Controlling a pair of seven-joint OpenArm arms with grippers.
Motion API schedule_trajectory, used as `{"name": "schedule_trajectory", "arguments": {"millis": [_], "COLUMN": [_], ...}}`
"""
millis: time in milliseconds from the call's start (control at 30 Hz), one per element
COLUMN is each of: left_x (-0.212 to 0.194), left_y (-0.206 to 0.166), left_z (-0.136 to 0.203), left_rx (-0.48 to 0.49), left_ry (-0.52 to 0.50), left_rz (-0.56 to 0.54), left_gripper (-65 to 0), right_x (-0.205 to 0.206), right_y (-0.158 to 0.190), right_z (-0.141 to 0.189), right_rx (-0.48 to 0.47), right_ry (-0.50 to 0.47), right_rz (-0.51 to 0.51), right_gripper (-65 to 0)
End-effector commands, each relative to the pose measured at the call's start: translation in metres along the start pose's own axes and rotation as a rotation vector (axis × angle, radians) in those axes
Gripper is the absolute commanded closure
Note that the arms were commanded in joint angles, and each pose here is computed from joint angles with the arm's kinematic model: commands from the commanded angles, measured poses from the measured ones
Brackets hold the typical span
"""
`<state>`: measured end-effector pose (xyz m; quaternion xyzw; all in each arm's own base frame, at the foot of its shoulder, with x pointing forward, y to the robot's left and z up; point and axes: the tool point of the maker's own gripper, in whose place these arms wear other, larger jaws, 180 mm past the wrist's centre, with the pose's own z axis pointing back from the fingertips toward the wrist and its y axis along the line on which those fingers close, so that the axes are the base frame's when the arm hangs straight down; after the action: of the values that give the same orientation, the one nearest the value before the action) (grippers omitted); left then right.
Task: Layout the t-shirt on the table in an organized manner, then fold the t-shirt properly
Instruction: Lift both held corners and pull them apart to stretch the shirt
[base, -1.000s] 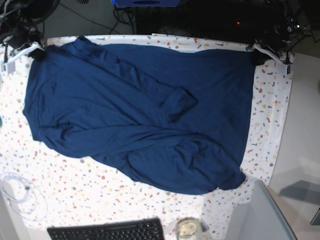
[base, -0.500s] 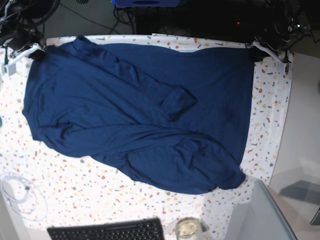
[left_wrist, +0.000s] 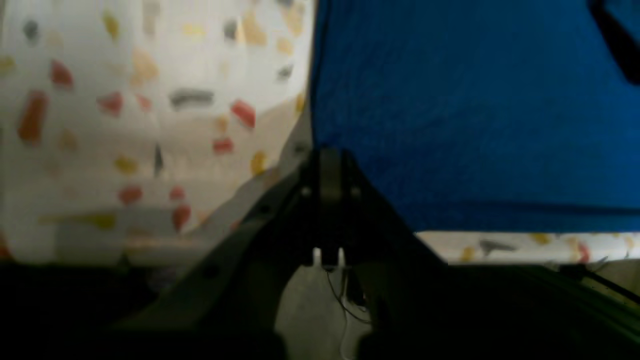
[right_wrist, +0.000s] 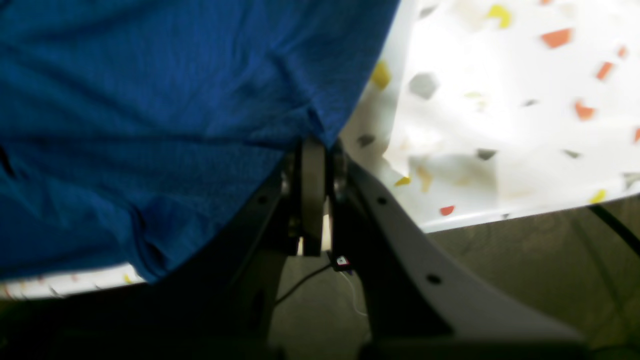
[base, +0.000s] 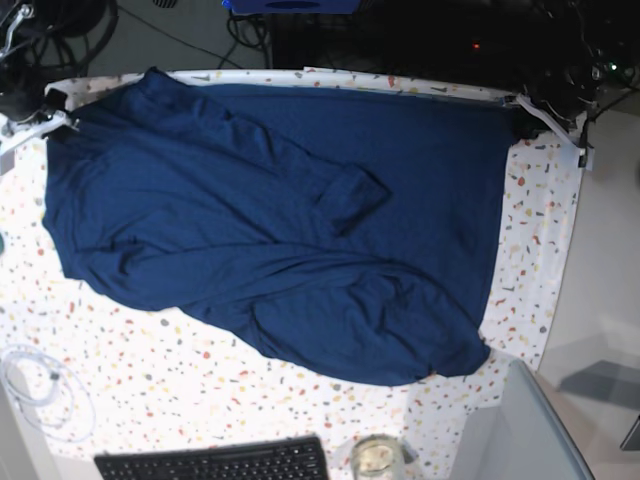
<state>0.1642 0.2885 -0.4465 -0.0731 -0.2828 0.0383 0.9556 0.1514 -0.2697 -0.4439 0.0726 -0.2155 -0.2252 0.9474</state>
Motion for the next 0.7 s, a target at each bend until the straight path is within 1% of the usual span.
{"name": "schedule_trajectory", "arguments": {"millis": [0, 67, 200, 267, 333, 433, 533, 600, 667], "left_x": [0.016, 0.023, 0.036, 0.043, 0.041, 0.051, 0.059, 0.069, 0.072], "left_y": [0.004, 0.002, -0.002, -0.004, -0.004, -0.004, -0.004, -0.006, -0.007], "left_z": [0.005, 0.002, -0.001, -0.003, -0.004, -0.007, -0.007, -0.01, -0.014], "left_rx": [0.011, 0.007, -0.001, -0.005, -0.007, -0.008, -0.009, -0.011, -0.019], "left_ry": [-0.038, -0.039, -0.06, -0.073, -0.06, -0.06, -0.069, -0.086, -0.086], "left_rz": [-0.022, -0.023, -0.028, -0.033, -0.03, -0.031, -0.032, -0.04, -0.032], "left_gripper": [0.0, 0.0, 0.0, 0.0, 0.0, 0.0, 0.0, 0.0, 0.0], "right_x": [0.017, 0.027, 0.043, 0.049, 0.054, 0.055, 0.054, 0.059, 0.064], "right_y": [-0.001, 0.003, 0.008, 0.02, 0.032, 0.05, 0.056, 0.057, 0.049], "right_z": [0.004, 0.003, 0.001, -0.003, -0.009, -0.024, -0.037, -0.043, -0.046], "right_rx": [-0.007, -0.005, -0.012, 0.002, 0.009, 0.034, 0.054, 0.06, 0.047], "right_ry": [-0.045, -0.051, -0.065, -0.057, -0.04, 0.0, 0.032, 0.027, 0.02], "right_rz": [-0.002, -0.024, -0.121, -0.114, -0.092, -0.121, -0.152, -0.159, -0.158], "right_gripper": [-0.3, -0.3, -0.3, -0.3, -0.3, -0.3, -0.3, -0.3, -0.3]}}
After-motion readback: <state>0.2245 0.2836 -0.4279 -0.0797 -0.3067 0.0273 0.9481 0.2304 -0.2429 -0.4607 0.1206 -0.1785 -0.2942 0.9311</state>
